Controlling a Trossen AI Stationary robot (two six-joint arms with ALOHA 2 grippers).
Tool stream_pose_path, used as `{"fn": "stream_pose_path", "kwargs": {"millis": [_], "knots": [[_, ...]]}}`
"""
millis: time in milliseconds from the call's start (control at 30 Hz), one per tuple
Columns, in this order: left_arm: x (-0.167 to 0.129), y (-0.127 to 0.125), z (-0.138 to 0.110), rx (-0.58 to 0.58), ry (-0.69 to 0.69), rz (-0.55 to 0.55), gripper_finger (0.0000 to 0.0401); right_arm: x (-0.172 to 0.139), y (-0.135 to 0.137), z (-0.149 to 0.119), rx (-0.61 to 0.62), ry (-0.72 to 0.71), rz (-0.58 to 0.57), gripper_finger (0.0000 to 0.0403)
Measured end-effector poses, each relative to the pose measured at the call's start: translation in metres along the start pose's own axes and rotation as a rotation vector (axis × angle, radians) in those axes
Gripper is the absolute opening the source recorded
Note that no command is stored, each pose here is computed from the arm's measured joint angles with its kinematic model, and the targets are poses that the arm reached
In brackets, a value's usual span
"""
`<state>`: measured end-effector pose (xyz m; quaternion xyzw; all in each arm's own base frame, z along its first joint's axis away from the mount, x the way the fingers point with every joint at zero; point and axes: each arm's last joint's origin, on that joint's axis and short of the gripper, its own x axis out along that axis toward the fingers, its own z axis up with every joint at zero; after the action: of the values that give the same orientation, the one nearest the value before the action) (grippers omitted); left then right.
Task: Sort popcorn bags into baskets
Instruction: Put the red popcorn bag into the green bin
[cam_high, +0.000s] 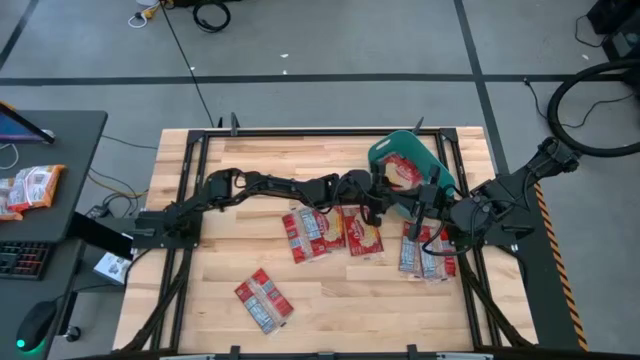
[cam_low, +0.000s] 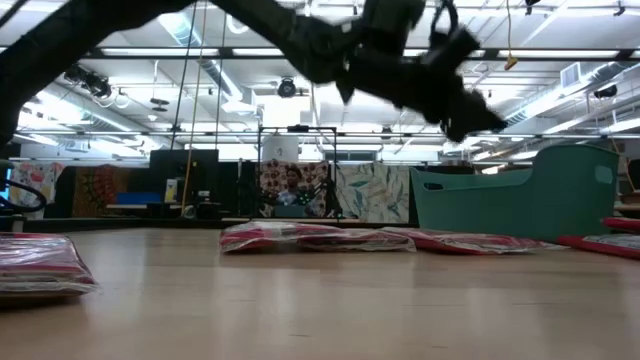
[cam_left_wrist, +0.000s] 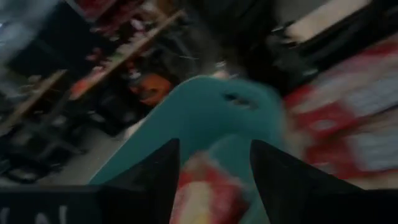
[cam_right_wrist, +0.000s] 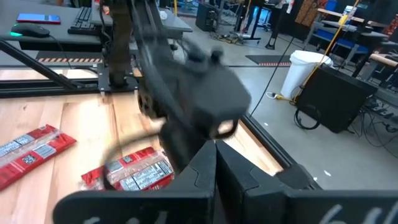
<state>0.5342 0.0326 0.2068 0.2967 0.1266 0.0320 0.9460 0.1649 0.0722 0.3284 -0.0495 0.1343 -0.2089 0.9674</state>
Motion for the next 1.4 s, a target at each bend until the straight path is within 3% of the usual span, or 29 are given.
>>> {"fn": "stream_pose_path", "kwargs": {"millis": [267, 467, 633, 867, 1033, 1167, 1400], "knots": [[-0.039, -0.009, 0.038, 0.022, 0.16, -0.197, 0.0192, 0.0, 0.0, 0.0, -0.002, 0.002, 0.004, 0.0012], [-0.061, -0.03, 0.044, -0.003, 0.348, -0.323, 0.0179, 0.0, 0.001, -0.002, -0.016, 0.015, 0.028, 0.0012], [-0.076, -0.05, 0.044, -0.011, 0.541, -0.3, 0.0172, 0.001, 0.001, -0.002, -0.054, 0.019, 0.028, 0.0012], [-0.104, -0.082, 0.05, 0.056, 0.784, -0.186, 0.0172, 0.002, 0.0, -0.002, -0.107, 0.02, 0.018, 0.0012], [-0.136, -0.1, 0.07, 0.006, 0.858, -0.142, 0.0171, 0.003, -0.001, -0.002, -0.13, 0.021, 0.012, 0.0012], [-0.161, -0.121, 0.081, -0.012, 0.921, -0.159, 0.0171, 0.003, 0.0, -0.002, -0.146, 0.022, 0.027, 0.0012], [-0.193, -0.155, 0.093, -0.097, 1.008, -0.289, 0.0171, 0.003, 0.001, -0.003, -0.167, 0.035, 0.073, 0.0012]]}}
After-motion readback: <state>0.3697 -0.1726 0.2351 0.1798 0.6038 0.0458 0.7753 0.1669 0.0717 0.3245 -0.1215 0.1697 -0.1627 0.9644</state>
